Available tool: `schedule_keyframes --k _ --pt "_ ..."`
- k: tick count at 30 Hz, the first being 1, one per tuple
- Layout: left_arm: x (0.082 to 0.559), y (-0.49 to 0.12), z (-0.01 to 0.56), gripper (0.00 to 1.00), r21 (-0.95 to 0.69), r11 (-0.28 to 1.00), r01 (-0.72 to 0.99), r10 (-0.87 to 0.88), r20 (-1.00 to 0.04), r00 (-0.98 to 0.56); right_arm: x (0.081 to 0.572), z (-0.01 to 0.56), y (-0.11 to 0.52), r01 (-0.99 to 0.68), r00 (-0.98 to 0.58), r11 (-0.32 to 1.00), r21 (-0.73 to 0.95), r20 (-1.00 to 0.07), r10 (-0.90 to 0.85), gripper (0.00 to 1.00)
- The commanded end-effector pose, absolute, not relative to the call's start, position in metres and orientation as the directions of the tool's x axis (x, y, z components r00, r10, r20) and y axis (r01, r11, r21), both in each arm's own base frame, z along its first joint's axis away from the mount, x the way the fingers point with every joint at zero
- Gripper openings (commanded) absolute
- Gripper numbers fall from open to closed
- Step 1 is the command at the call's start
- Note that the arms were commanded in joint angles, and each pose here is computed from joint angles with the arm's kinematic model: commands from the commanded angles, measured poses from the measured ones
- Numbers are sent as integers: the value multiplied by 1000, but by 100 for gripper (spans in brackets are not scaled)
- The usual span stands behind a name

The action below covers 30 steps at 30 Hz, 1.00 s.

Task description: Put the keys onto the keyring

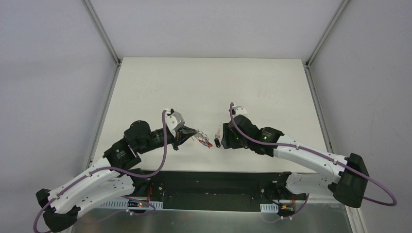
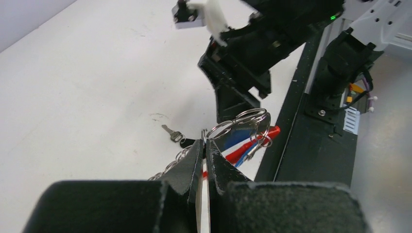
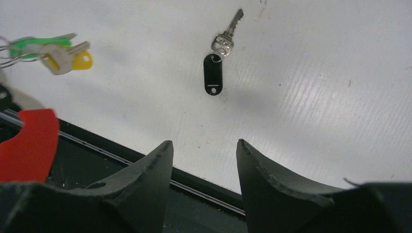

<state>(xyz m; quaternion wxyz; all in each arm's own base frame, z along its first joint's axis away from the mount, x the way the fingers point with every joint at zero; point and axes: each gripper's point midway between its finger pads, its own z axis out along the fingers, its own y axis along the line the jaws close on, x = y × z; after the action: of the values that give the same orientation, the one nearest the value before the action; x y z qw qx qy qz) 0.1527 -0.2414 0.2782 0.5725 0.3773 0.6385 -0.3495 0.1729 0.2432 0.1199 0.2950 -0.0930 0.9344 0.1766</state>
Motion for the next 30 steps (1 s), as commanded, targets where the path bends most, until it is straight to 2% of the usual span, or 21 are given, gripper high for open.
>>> schedule_keyframes --k 1,5,10,17,22,30 --pt "132 -250 303 0 -18 370 929 2 -1000 -21 185 105 252 -195 -827 929 315 -562 17 51" --pt "127 -250 304 0 -40 353 935 -12 -999 -39 200 91 254 -99 -836 938 331 -540 103 48" --pt "122 -248 303 0 -67 345 936 -29 -998 -61 218 80 266 42 -828 896 441 -487 279 47" --pt "119 -242 309 0 -65 349 935 -70 -997 -43 233 63 281 157 -816 847 508 -416 401 42" --pt "116 -243 312 0 -67 335 940 -78 -996 -43 240 52 287 208 -814 825 525 -374 444 37" --pt "113 -243 312 0 -67 323 944 -86 -995 -41 241 42 285 230 -816 829 510 -363 450 34"
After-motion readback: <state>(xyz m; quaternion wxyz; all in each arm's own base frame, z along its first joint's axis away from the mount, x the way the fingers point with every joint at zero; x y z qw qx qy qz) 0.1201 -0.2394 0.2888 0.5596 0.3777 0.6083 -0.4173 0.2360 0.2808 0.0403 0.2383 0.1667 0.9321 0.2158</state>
